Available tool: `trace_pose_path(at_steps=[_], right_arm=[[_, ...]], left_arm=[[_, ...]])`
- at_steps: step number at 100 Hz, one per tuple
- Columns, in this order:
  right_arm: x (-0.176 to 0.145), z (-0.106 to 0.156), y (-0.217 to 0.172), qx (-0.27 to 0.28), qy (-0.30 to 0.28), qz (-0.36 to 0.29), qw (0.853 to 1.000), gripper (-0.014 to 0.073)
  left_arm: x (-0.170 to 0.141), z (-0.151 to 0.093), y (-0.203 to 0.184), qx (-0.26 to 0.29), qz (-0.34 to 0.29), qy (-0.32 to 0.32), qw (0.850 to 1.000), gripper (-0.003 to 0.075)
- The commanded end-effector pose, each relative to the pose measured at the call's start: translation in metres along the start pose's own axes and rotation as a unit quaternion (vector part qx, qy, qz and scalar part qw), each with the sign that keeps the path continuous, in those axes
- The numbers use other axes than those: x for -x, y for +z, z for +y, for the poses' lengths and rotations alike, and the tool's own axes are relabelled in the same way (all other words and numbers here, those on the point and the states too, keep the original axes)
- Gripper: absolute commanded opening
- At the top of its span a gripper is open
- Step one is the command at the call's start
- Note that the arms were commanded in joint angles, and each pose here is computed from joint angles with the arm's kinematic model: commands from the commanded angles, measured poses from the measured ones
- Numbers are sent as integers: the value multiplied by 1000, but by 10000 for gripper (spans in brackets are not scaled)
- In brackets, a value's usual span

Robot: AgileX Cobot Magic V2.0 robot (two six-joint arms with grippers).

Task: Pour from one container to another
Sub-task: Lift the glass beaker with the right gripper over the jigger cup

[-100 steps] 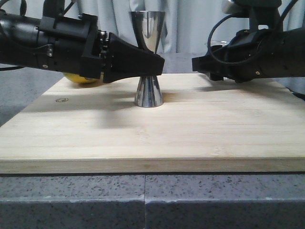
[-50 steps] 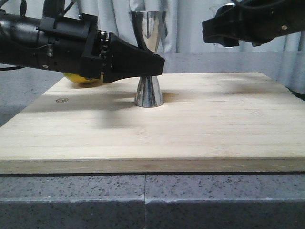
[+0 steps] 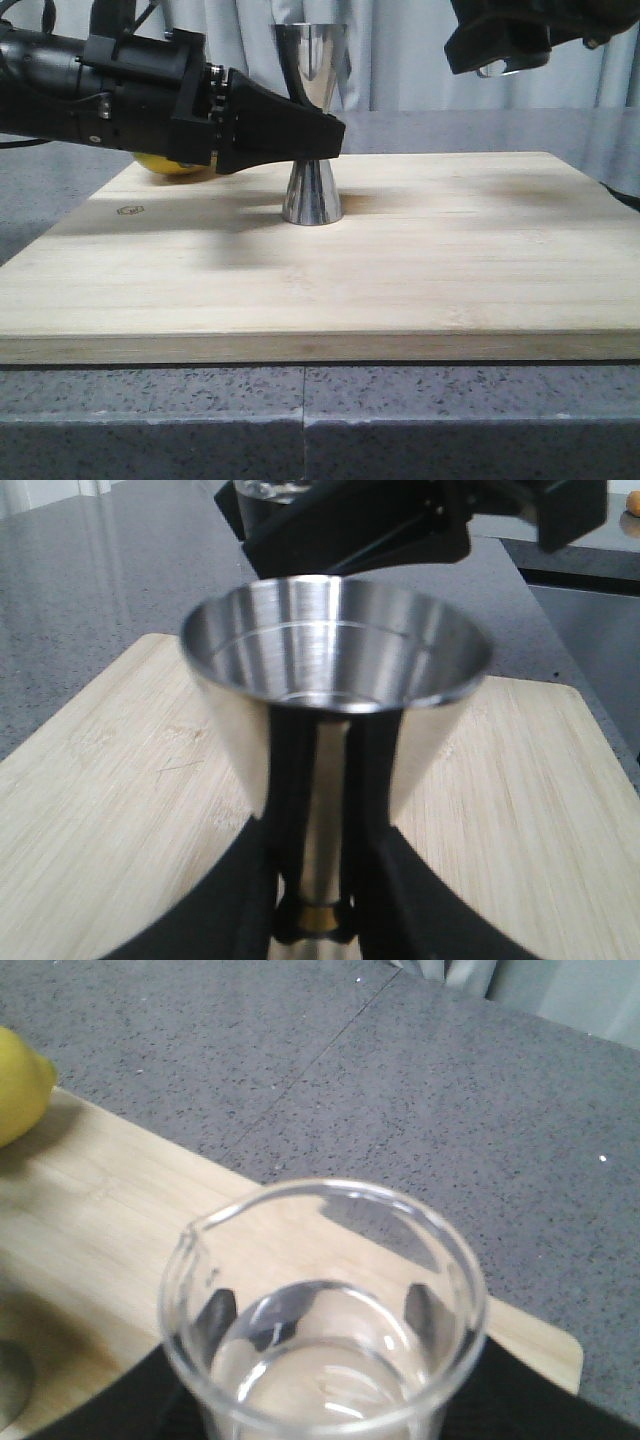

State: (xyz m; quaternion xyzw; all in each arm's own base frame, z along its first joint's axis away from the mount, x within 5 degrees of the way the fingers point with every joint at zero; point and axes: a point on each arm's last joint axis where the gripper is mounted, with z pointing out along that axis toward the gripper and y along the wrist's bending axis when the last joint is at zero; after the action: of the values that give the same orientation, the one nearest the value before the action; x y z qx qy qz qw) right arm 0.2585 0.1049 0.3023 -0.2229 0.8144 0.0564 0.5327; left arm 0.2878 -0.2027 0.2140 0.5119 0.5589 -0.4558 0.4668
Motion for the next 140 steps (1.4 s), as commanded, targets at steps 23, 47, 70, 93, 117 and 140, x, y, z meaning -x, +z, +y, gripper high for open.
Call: trace_pose_path(at_steps=[23,47,70,93,117,140], right_arm=[[46,19,-28,30,-34,-3,999,247],[55,36,-33,58,-87,-12,994,247],[60,47,-35,75,-115,-40,990,247],[65,47,-36,68,-137,-55,987,247],[75,47,-27,56,-184,-37,981,247],[75,56,-17,59,-242,-27,968,247]], left_arm=[[32,-5,-2,-17,-76,13,997,80],[32,-5,-2,-17,-76,13,997,80],[32,-5,-2,-17,-76,13,997,80],[32,-5,-2,-17,-76,13,997,80],[32,-5,-2,-17,-76,13,997,80],[32,-5,-2,-17,-76,13,997,80]])
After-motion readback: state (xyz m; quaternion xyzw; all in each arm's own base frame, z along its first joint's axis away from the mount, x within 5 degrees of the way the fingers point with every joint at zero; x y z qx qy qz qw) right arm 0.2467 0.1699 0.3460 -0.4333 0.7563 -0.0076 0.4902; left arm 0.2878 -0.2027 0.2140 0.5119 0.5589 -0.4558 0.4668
